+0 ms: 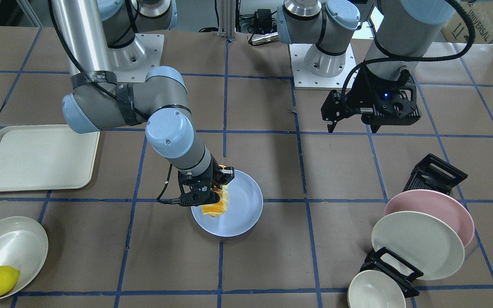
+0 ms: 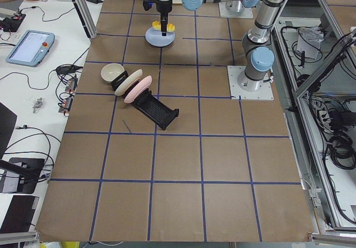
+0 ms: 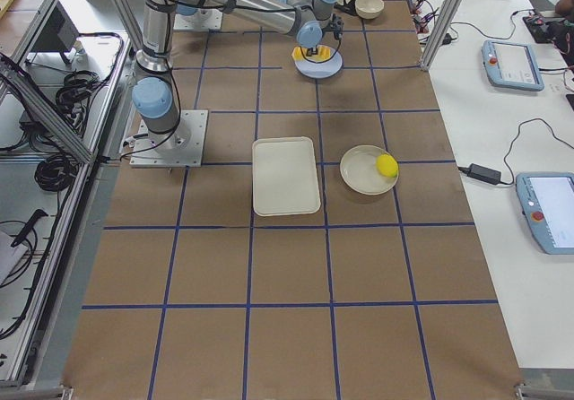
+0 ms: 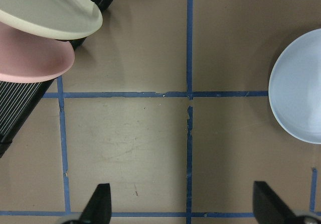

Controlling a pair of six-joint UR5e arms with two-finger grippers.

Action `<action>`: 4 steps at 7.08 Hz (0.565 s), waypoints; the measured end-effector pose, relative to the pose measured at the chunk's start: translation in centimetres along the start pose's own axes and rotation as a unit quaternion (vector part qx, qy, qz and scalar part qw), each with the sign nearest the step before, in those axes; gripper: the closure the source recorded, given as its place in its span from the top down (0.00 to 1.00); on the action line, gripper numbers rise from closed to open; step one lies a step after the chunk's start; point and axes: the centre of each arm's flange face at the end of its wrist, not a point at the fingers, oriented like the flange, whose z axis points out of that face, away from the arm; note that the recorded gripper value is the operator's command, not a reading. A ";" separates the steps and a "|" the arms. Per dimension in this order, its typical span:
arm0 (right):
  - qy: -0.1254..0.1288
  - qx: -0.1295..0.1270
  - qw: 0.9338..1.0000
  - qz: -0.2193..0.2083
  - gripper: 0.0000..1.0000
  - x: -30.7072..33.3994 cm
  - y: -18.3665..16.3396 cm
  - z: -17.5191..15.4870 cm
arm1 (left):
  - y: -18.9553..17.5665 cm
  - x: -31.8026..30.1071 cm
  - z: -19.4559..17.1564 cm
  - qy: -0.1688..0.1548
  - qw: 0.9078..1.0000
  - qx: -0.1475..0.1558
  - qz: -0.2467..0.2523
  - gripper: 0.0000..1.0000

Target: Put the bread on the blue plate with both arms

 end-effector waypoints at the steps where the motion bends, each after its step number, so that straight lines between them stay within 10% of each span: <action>1: 0.000 0.003 1.000 -0.001 0.07 -0.7 -0.6 0.8 | 0.0 0.3 -0.3 0.000 1.000 -0.001 0.003 1.00; 2: 0.002 0.005 1.000 -0.003 0.66 -1.2 -0.8 1.2 | -0.4 0.5 -0.8 0.000 1.000 -0.007 0.005 1.00; 3: 0.005 0.005 1.000 0.001 0.99 -1.4 -0.7 1.3 | -0.7 0.5 -1.3 0.000 1.000 -0.013 0.006 1.00; 4: 0.009 0.005 1.000 0.014 1.00 -1.4 -0.6 1.4 | -0.9 0.5 -1.5 0.001 1.000 -0.016 0.006 1.00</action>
